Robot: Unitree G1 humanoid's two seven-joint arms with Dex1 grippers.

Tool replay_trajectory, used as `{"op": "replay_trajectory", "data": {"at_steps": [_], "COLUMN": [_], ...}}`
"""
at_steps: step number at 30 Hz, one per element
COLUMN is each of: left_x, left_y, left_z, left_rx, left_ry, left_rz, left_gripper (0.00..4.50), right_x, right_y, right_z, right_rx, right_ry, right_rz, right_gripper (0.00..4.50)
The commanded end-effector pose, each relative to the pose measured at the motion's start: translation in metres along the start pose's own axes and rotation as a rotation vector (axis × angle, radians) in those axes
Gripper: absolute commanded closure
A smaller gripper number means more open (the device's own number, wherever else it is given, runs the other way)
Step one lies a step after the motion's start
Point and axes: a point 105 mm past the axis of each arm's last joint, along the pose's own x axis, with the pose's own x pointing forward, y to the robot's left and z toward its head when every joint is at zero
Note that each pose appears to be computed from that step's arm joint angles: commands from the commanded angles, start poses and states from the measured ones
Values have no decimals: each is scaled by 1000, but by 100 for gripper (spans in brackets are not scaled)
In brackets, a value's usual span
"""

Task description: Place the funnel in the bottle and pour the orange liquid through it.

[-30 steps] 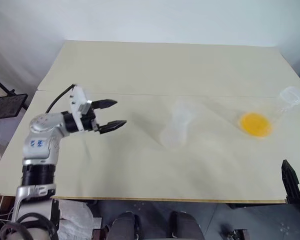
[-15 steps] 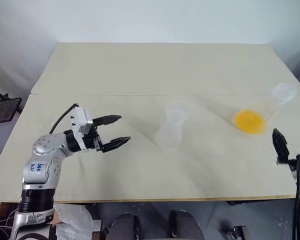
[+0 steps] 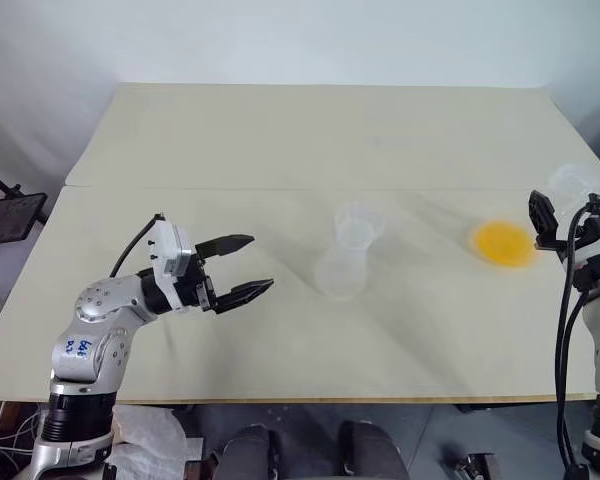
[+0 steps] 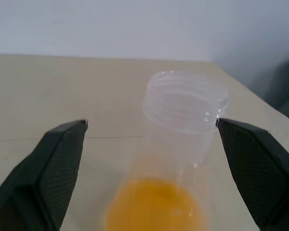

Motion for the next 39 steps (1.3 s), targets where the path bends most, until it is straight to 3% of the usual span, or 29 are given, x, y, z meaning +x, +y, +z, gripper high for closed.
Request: {"op": "replay_trajectory", "data": {"at_steps": [1, 17, 21, 39], "left_x": [4, 11, 13, 19], "left_y": [-10, -13, -15, -16], "left_z": [14, 20, 19, 18], "left_rx": [37, 54, 58, 58], "left_ry": [-41, -52, -43, -60], "left_rz": [-25, -65, -83, -92], "left_gripper": [3, 3, 3, 3], "right_x": [4, 12, 6, -10], "right_y": [-3, -6, -12, -13], "right_z": [6, -2, -11, -17], "right_rx": [-12, 27, 20, 23], "right_ry": [-11, 47, 111, 129], "right_rz": [-38, -81, -137, -178], "right_gripper": [0, 0, 0, 0]}}
